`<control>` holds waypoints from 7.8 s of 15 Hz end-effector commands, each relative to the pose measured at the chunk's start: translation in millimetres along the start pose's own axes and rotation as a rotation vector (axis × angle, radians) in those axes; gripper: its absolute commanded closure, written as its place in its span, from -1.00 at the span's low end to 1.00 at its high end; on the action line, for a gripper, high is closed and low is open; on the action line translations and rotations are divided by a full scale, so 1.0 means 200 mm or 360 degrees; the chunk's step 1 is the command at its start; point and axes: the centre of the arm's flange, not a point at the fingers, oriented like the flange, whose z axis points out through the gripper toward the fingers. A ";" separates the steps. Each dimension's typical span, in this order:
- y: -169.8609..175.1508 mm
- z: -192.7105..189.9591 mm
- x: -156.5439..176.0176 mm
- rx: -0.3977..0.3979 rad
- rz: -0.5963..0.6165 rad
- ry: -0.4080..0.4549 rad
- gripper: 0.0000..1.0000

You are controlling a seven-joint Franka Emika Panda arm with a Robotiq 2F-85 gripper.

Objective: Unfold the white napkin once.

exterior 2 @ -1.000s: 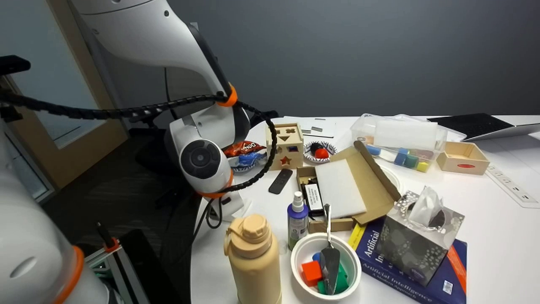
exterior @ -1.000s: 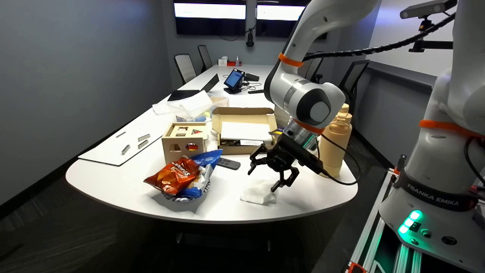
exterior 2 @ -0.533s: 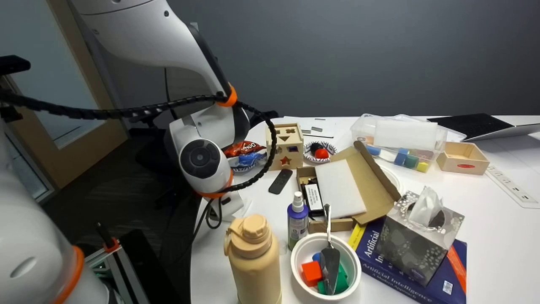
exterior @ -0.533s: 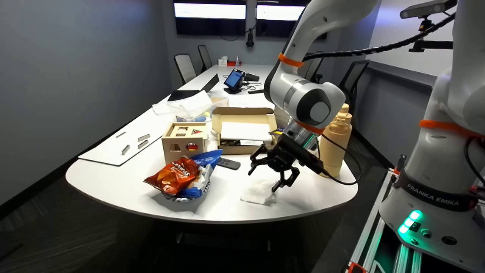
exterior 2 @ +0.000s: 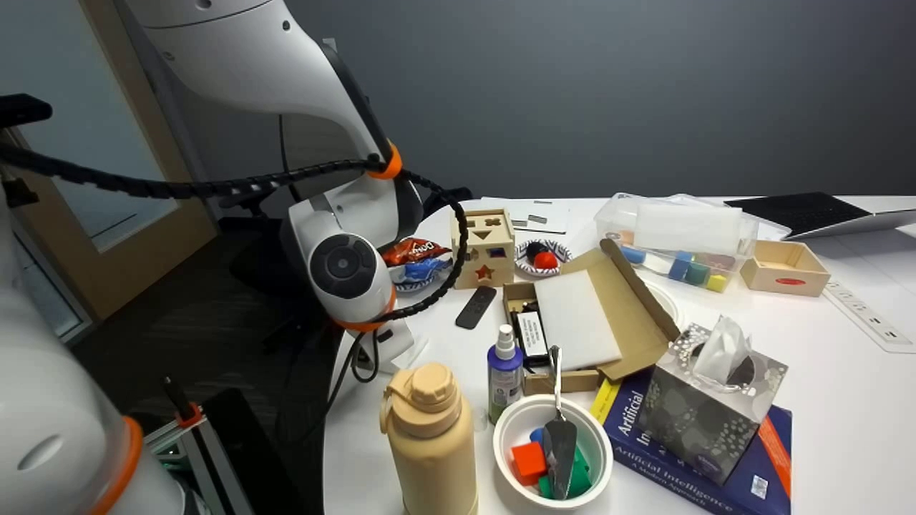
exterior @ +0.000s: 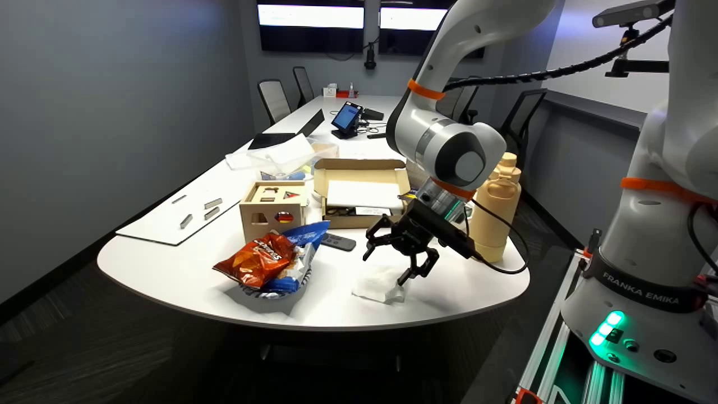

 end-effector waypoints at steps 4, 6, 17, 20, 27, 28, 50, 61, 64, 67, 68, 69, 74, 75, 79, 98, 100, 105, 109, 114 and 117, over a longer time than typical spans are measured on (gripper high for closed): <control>-0.05 0.03 0.01 0.0020 -0.0056 -0.0025 -1.00; -0.05 0.04 0.02 0.0015 -0.0056 -0.0038 -1.00; -0.03 0.09 0.02 -0.0020 -0.0099 -0.0113 0.16; -0.03 0.08 0.02 -0.0020 -0.0100 -0.0110 0.61; -0.02 0.10 0.03 -0.0028 -0.0090 -0.0128 1.00; -0.01 0.10 0.03 -0.0022 -0.0091 -0.0135 1.00; 0.13 -0.05 0.00 0.0507 -0.0009 0.0106 1.00; 0.17 -0.09 0.10 0.0803 0.0151 0.0270 1.00; 0.20 -0.10 0.17 0.0880 0.0209 0.0305 1.00; 0.22 -0.09 0.20 0.0922 0.0250 0.0320 1.00; 0.22 -0.08 0.22 0.0930 0.0258 0.0322 1.00; 0.22 -0.08 0.23 0.0935 0.0267 0.0323 1.00; 0.21 -0.06 0.24 0.0906 0.0260 0.0317 1.00; 0.20 -0.06 0.24 0.0903 0.0256 0.0316 1.00; 0.17 -0.07 0.22 0.0893 0.0217 0.0321 1.00; -0.07 -0.04 0.04 0.0971 -0.0084 0.0205 1.00; -0.07 -0.04 0.05 0.0965 -0.0059 0.0213 1.00; -0.06 -0.04 0.12 0.0945 0.0069 0.0246 1.00; -0.06 -0.04 0.15 0.0957 0.0154 0.0258 0.97; -0.06 -0.03 0.17 0.0940 0.0232 0.0258 1.00; -0.06 -0.02 0.18 0.0912 0.0280 0.0254 1.00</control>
